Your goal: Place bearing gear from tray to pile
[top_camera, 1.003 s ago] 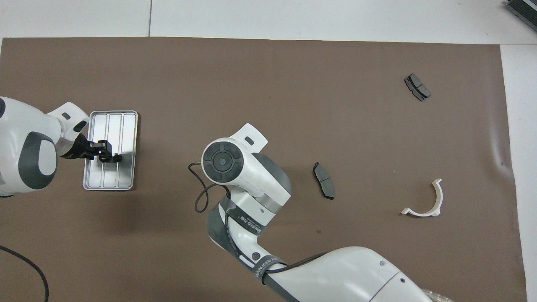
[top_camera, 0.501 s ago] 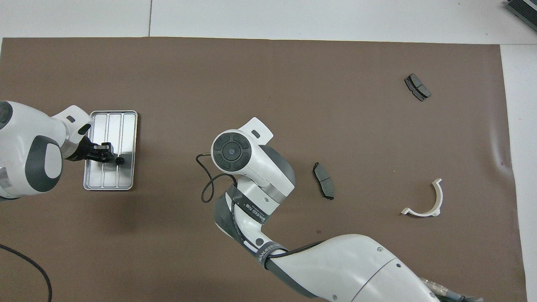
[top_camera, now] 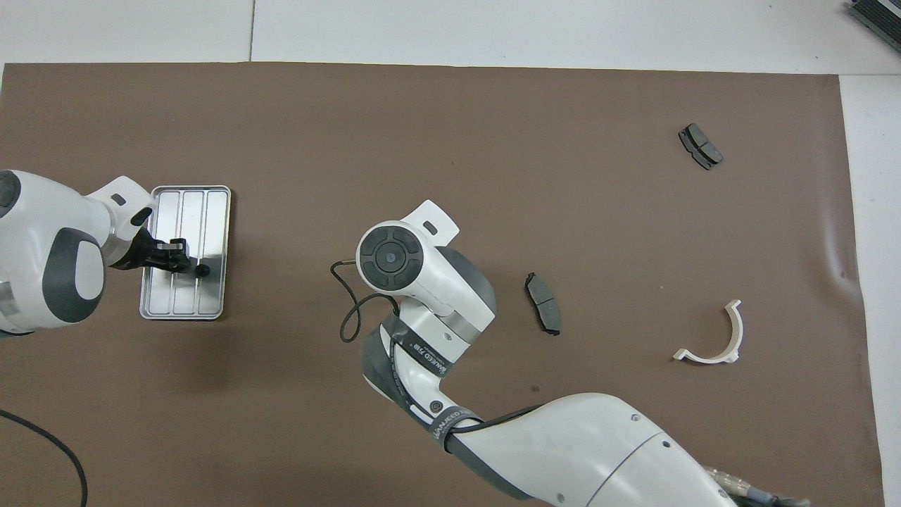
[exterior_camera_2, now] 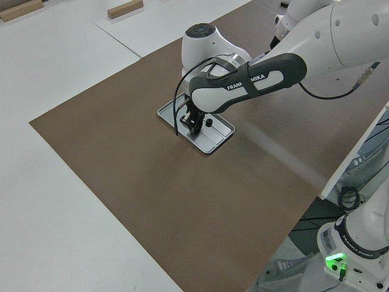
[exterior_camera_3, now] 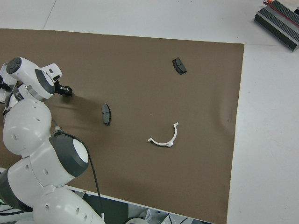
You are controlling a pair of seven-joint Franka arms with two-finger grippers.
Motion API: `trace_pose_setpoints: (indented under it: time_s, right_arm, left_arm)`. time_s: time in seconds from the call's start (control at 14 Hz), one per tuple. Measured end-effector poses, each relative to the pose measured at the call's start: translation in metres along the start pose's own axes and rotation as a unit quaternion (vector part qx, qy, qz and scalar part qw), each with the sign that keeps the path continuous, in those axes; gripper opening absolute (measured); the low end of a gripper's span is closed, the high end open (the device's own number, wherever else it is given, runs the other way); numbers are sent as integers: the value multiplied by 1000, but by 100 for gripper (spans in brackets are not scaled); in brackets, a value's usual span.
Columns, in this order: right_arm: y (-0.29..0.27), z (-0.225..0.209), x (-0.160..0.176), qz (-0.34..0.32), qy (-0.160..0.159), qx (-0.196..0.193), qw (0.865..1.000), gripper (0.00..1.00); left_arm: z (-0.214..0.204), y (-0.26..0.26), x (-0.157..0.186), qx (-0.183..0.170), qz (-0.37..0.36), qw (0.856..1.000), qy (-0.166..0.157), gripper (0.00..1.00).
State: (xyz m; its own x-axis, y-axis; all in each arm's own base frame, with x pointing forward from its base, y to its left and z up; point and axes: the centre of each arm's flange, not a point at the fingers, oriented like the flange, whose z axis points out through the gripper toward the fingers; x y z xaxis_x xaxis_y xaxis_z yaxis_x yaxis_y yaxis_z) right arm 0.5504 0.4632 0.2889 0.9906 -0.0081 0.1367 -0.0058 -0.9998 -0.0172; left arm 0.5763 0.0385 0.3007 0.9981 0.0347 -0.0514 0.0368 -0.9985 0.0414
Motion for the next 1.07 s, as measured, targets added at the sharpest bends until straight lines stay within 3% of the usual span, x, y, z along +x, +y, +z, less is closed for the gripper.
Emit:
trace_pose_setpoints:
  time_s: [0.21,0.36,0.64,0.86,1.07]
  right_arm:
    - [1,1,-1,0,-1,-1,1000,51]
    - [2,-1,0,0,1,-1,1000,34]
    - [21,-20,20,11,21,-3,1000,34]
    - [93,-42,55,4,29,-14,999,34]
    - [197,-52,73,-22,14,-38,999,34]
  left_arm:
    - [-10,5,9,0,4,1000,16,36]
    - [-28,18,21,-1,-2,1000,31,36]
    - [-63,81,33,-4,-37,999,28,36]
    - [-65,162,22,-6,-77,997,27,36]
    - [-59,277,-14,-12,-113,993,30,36]
